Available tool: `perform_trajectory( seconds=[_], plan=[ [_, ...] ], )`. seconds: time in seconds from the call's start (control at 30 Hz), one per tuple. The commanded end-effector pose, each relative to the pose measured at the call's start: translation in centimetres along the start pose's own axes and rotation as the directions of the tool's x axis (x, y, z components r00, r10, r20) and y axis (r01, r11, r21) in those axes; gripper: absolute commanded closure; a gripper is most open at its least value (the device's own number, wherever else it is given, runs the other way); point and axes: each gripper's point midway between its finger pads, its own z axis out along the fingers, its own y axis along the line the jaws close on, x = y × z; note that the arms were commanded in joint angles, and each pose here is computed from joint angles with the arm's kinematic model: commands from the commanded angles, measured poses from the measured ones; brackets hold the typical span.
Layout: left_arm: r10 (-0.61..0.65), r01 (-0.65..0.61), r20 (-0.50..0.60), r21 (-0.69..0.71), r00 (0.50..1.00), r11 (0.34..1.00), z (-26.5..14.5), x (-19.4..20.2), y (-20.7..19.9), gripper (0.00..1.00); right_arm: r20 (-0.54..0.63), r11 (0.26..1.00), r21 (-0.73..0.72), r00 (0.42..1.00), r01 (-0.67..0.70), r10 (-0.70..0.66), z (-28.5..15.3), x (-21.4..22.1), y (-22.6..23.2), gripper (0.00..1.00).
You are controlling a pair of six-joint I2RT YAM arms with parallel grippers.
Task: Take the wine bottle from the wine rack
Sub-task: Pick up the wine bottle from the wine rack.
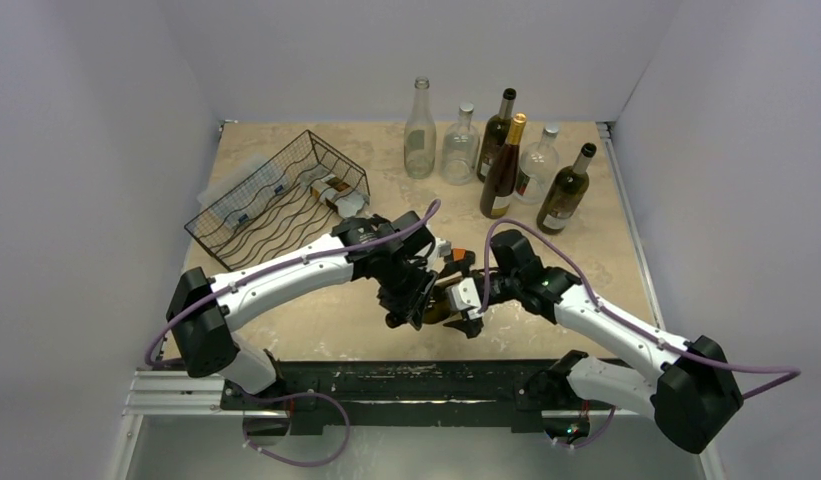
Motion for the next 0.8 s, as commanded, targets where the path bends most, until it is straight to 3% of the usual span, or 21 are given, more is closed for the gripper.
perform_trajectory(
  seconds=[0.0, 0.6, 0.77],
  plan=[
    [0.051, -0.06, 0.086, 0.102, 0.995, 0.993, -1.2, -2.6, -2.9, 1.0, -0.001, 0.999, 0.008, 0.999, 0.035, -0.035, 0.4, 0.0, -0.1, 0.02],
    [0.026, -0.047, 0.113, 0.188, 0.993, 0.981, -1.1, -4.3, -4.7, 1.0, -0.019, 0.999, 0.028, 0.999, 0.028, -0.028, 1.0, 0.8, -0.1, 0.1],
    [0.017, -0.044, 0.126, 0.21, 0.992, 0.977, -1.4, -4.4, -4.9, 1.0, -0.039, 0.997, 0.078, 0.999, 0.015, -0.012, 0.8, 0.9, -1.1, 0.06]
  ],
)
